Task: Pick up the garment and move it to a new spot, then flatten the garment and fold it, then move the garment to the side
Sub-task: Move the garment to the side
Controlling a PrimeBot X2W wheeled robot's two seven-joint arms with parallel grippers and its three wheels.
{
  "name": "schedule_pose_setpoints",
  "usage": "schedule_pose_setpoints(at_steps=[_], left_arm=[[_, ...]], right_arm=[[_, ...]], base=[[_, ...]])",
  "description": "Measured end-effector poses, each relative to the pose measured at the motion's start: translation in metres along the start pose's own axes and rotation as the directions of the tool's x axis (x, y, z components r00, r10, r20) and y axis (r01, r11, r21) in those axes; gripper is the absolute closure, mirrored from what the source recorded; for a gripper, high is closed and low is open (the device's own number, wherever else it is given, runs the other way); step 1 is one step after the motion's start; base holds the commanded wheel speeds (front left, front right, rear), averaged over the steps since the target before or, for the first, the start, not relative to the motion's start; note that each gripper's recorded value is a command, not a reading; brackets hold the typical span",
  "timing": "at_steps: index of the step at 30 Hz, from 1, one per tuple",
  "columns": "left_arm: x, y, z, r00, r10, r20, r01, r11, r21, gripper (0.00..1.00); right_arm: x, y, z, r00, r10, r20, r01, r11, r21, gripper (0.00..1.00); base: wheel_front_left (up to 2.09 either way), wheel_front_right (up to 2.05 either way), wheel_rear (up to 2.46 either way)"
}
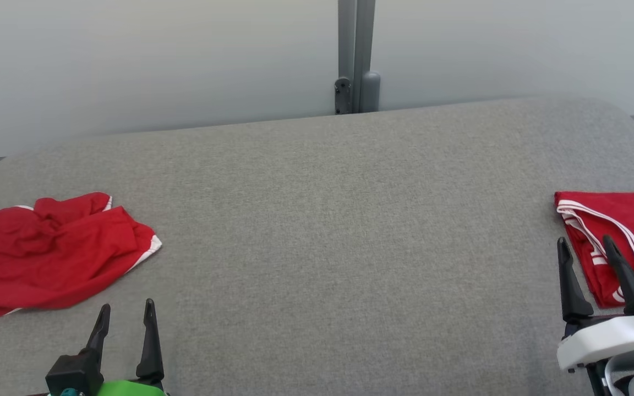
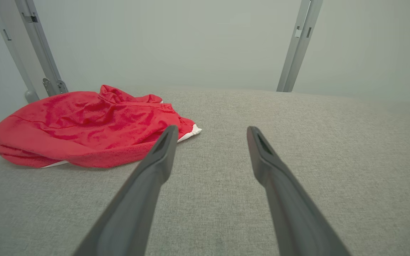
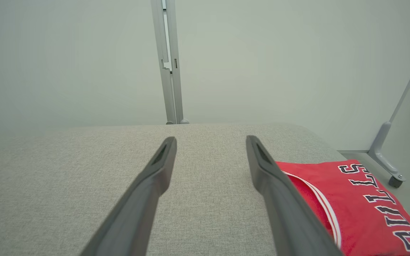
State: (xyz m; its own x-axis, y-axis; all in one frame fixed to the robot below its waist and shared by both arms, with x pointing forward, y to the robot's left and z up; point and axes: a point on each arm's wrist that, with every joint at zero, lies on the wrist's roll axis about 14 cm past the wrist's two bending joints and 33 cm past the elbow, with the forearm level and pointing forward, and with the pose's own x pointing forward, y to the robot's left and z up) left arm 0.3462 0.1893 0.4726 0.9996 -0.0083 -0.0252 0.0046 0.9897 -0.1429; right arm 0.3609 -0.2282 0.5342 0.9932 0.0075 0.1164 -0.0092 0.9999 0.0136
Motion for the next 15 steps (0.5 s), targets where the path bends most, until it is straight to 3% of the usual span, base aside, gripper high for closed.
schedule_pose_setpoints(at_steps=[6,15], left_arm=[[-0.023,0.018,0.007,0.998,0.048,0.03,-0.048,0.999,0.011,0.0],[-0.041,0.022,0.011,0.996,0.069,0.059,-0.067,0.997,-0.031,0.0]], right_arm=[[-0.009,0.032,-0.012,0.997,0.07,-0.018,-0.069,0.997,0.03,0.0],[-0.027,0.045,-0.028,0.995,0.08,-0.052,-0.078,0.996,0.047,0.0]], base=[[0.0,0.0,0.0],[0.0,0.0,0.0]])
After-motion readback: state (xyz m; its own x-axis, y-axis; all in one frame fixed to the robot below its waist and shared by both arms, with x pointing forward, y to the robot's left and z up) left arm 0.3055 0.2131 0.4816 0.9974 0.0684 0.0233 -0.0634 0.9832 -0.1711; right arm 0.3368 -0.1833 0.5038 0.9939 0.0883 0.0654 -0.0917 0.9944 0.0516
